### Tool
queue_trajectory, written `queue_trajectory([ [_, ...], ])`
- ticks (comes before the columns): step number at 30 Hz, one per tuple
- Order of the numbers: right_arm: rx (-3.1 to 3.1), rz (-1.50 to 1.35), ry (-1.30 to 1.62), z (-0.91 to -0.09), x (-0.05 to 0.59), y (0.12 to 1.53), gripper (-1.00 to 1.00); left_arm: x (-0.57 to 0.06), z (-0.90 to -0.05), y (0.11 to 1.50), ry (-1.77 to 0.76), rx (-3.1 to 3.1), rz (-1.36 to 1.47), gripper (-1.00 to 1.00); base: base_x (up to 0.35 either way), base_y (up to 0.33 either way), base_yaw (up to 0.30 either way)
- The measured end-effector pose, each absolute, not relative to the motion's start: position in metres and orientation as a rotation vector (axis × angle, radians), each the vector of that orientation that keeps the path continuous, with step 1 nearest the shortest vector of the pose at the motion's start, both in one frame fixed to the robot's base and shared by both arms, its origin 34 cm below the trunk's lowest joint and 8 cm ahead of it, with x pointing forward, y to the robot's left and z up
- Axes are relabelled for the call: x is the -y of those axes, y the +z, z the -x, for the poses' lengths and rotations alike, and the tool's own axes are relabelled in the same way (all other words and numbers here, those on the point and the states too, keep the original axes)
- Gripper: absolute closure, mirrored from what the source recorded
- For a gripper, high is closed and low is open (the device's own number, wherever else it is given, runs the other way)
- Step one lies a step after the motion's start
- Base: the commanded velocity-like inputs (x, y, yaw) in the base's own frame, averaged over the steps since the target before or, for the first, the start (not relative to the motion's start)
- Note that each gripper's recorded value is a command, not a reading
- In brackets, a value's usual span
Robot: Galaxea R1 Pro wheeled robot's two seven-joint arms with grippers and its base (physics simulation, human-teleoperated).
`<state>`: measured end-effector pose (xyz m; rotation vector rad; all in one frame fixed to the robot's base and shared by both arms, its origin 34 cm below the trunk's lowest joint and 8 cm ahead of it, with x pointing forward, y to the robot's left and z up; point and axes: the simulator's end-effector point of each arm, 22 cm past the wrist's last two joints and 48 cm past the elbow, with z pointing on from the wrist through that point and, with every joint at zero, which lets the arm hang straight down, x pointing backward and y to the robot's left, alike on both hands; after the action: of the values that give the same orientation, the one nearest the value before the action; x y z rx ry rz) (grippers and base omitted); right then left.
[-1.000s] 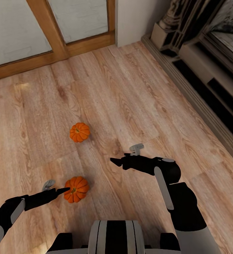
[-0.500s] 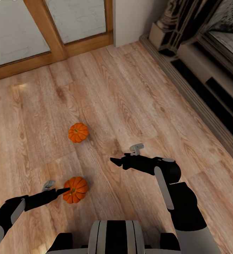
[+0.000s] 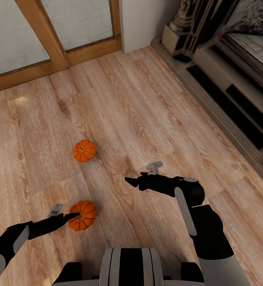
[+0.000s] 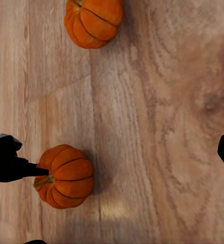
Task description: Place each of the two pumpkins and all three candles from the living room inside a cabinet in the living room (use any cabinet), then make sure every cabinet is closed, and position the cauldron so it is next to a table in the living room.
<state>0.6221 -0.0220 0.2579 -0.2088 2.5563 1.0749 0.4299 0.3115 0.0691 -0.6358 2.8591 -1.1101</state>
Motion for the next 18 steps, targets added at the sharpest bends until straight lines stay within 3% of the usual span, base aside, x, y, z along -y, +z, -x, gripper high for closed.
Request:
queue_trajectory([
  [12, -2.557, 0.211, 1.073, -0.622, 0.023, 0.258, -1.00, -0.300, -0.430, 0.070, -1.152, -2.839, 0.638, -1.00, 0.000, 0.000, -0.001],
  [13, -2.557, 0.211, 1.072, -0.622, 0.023, 0.257, -1.00, -0.300, -0.431, 0.070, -1.152, -2.838, 0.637, 1.00, 0.000, 0.000, 0.000],
  [18, -2.558, 0.211, 1.073, -0.622, 0.023, 0.257, -1.00, -0.299, -0.431, 0.070, -1.149, -2.836, 0.628, 1.00, 0.000, 0.000, 0.000],
])
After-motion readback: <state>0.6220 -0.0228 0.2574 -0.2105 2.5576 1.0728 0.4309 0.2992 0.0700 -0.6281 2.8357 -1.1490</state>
